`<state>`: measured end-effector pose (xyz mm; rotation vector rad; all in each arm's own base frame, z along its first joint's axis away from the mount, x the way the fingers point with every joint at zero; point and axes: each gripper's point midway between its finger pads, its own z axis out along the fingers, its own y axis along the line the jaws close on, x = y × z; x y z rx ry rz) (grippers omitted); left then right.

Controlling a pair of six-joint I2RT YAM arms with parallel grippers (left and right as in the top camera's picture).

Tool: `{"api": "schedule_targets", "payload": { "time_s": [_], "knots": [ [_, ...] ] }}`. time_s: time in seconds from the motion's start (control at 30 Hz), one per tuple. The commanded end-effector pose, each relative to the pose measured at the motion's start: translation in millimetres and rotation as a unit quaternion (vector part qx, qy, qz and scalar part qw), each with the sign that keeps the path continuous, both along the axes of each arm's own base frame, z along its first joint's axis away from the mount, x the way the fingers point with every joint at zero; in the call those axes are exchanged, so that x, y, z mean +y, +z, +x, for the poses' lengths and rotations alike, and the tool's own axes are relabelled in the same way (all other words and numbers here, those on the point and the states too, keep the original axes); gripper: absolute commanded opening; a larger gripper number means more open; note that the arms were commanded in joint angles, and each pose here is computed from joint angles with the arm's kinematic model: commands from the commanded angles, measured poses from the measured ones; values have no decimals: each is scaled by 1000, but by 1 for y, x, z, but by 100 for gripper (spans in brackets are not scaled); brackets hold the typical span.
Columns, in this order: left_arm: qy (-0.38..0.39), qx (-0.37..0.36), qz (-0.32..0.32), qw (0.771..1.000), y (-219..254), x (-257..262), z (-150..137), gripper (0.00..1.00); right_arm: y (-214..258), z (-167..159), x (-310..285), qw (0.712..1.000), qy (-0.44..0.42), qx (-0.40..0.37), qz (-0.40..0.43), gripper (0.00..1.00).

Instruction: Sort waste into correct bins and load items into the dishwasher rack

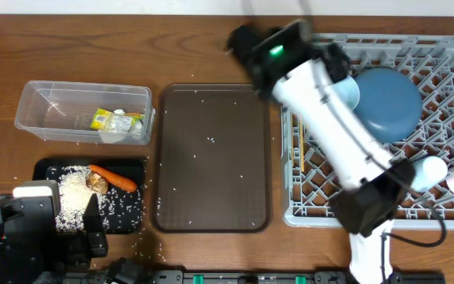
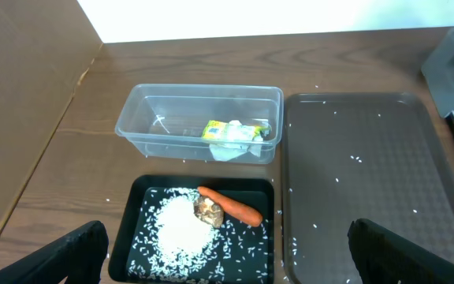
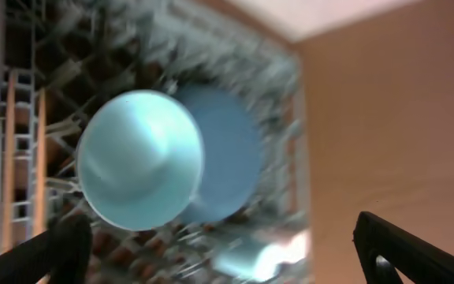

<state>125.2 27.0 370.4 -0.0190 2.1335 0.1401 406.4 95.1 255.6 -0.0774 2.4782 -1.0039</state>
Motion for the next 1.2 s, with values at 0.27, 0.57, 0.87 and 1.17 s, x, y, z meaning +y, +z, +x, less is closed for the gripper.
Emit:
{"api": "schedule_targets", "payload": {
  "time_s": [0.27,0.57,0.87,1.17],
  "knots": [
    [9,-5,-2,1000,3,3,-1,98,-57,-14,24,914,0,176,365,88],
    [9,-5,-2,1000,3,3,-1,98,-69,-57,99,910,69,232,336,1],
    [9,-5,-2,1000,3,2,-1,98,-151,-117,122,928,91,300,199,1],
    [9,-4,-2,1000,3,2,-1,98,-195,-162,87,932,62,346,93,1]
  ]
}}
